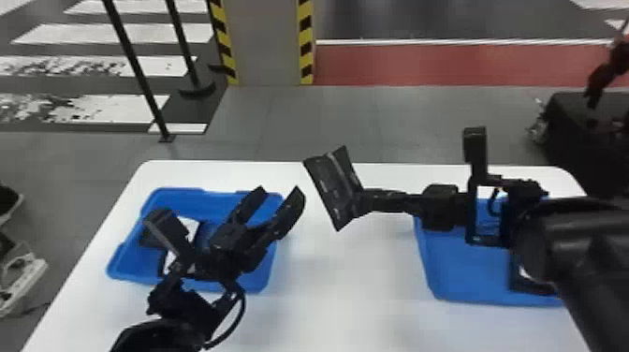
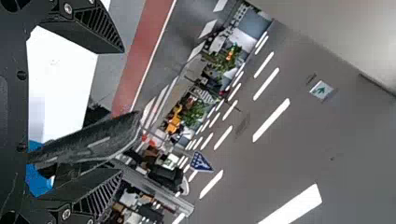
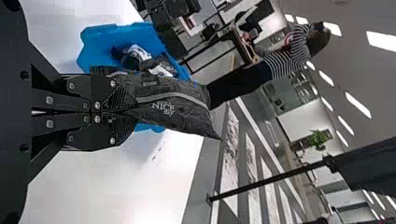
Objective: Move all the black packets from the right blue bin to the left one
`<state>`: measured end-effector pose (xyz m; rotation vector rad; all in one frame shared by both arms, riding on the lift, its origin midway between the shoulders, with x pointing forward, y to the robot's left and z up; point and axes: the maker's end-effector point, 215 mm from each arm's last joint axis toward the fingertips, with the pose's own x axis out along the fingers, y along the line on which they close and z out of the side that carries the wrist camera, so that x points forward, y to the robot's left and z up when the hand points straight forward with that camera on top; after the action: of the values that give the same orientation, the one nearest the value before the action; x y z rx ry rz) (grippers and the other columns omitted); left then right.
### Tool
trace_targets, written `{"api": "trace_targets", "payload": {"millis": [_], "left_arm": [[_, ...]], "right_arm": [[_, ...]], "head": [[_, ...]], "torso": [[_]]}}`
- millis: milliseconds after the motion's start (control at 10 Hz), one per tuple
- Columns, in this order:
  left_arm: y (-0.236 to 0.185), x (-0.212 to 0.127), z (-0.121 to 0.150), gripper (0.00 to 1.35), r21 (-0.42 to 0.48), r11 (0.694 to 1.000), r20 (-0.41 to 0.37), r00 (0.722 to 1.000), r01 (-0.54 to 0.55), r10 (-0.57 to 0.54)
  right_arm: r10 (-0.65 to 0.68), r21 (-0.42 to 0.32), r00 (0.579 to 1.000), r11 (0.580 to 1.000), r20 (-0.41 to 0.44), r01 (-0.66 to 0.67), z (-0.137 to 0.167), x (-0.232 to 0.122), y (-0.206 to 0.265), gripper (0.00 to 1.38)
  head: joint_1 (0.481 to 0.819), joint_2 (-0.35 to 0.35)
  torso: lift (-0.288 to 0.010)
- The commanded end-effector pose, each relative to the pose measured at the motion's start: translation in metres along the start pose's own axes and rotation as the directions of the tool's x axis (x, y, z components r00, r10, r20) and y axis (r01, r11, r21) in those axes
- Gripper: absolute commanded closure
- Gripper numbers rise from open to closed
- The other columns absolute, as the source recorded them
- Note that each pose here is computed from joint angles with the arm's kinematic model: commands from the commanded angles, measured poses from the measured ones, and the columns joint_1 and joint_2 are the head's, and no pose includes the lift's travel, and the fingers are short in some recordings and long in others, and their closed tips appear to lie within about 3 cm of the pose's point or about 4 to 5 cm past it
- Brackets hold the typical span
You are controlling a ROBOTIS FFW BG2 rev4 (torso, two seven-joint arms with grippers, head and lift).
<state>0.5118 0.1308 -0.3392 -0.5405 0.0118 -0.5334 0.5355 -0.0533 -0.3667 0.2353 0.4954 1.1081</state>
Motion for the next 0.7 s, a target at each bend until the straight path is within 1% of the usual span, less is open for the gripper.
{"api": "trace_targets", "payload": {"millis": [0,100,200,300,400,600], "left_arm": [[-0.006,0.004,-0.013,0.12,-0.026,0.999,-0.052,0.998,0.026,-0.027],[-0.006,0.006,-0.010,0.12,-0.015,0.999,-0.048,0.998,0.029,-0.030],[-0.004,0.005,-0.011,0.12,-0.026,0.999,-0.050,0.999,0.021,-0.023],[-0.001,0.005,-0.010,0.12,-0.033,0.999,-0.049,0.999,0.015,-0.016],[-0.001,0.006,-0.009,0.12,-0.033,0.999,-0.047,0.999,0.016,-0.017],[0.001,0.003,-0.013,0.12,-0.065,0.998,-0.051,0.999,0.000,-0.003]], "right_arm": [[0.051,-0.015,0.998,0.999,-0.026,-0.051,0.006,0.021,0.019,1.29],[0.083,-0.017,0.996,0.996,-0.042,-0.084,0.006,0.032,0.031,1.29],[0.111,-0.024,0.992,0.993,-0.058,-0.112,0.008,0.041,0.040,1.29],[0.141,-0.003,0.988,0.990,-0.069,-0.142,0.003,0.051,0.047,1.29],[0.154,0.004,0.985,0.988,-0.078,-0.154,-0.001,0.057,0.051,1.29],[0.172,0.017,0.980,0.985,-0.096,-0.172,-0.010,0.063,0.058,1.29]], "head": [[0.695,0.078],[0.695,0.086],[0.695,0.101],[0.695,0.117],[0.695,0.136],[0.695,0.154]], "torso": [[-0.110],[-0.110],[-0.110],[-0.110],[-0.110],[-0.110]]}}
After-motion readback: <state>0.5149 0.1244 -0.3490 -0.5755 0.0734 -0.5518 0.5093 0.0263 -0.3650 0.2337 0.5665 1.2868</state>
